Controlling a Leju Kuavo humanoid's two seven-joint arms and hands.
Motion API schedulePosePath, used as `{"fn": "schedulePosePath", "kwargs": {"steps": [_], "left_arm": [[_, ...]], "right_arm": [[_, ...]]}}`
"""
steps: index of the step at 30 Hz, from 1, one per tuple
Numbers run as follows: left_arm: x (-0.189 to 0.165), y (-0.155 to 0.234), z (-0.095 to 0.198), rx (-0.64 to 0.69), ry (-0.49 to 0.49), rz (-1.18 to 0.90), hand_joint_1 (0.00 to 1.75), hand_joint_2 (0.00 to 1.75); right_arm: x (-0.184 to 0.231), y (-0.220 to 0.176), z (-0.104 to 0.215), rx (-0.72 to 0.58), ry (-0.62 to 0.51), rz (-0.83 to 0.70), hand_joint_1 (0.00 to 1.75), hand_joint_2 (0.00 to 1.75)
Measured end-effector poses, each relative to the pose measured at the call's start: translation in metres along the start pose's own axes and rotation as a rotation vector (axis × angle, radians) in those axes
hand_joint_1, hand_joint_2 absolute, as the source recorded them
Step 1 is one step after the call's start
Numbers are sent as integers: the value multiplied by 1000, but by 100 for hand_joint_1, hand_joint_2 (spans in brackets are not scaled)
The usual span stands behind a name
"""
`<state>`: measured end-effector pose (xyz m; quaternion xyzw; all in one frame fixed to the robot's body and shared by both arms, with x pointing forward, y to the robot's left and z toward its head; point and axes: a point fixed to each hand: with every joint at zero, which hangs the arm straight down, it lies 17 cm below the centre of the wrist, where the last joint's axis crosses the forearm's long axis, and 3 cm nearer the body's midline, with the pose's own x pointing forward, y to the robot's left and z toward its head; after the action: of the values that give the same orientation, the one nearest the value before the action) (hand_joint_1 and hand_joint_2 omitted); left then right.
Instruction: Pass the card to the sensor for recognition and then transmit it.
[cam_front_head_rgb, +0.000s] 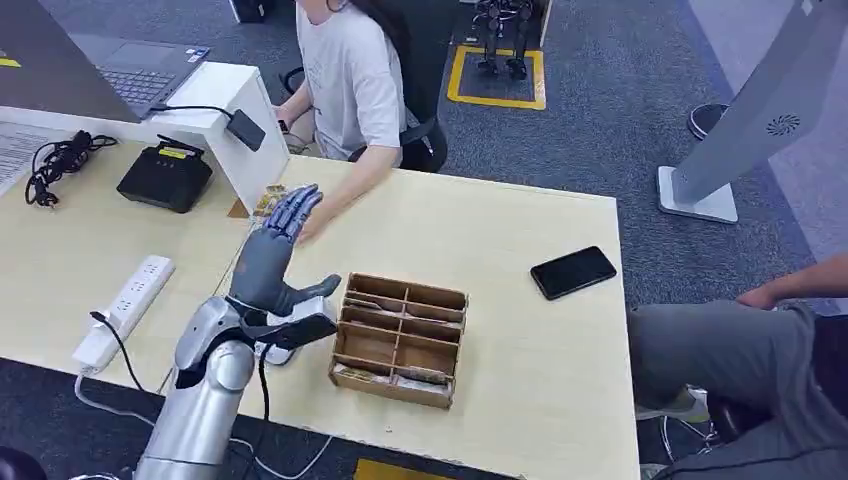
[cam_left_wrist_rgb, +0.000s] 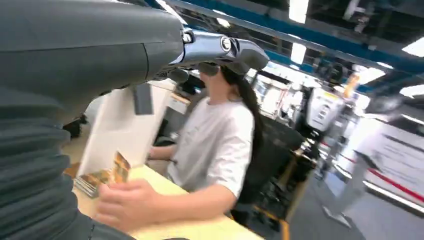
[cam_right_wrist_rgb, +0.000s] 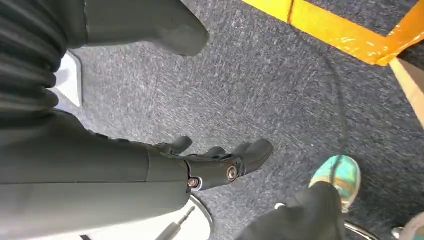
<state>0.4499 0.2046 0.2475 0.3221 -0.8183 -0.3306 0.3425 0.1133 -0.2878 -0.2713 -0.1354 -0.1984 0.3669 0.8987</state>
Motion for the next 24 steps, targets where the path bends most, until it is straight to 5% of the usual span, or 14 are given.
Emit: {"fn": "schedulePosePath", "kwargs": {"steps": [12,24], "left_arm": [[152,-72,46,-159,-297,206,0,175],[161,-86,109,-266,-337,243,0,175]], "right_arm": [[0,-2,0,-13,-12,-18,0,175],[-9,1,2,-11,25,-36,0,175]]}}
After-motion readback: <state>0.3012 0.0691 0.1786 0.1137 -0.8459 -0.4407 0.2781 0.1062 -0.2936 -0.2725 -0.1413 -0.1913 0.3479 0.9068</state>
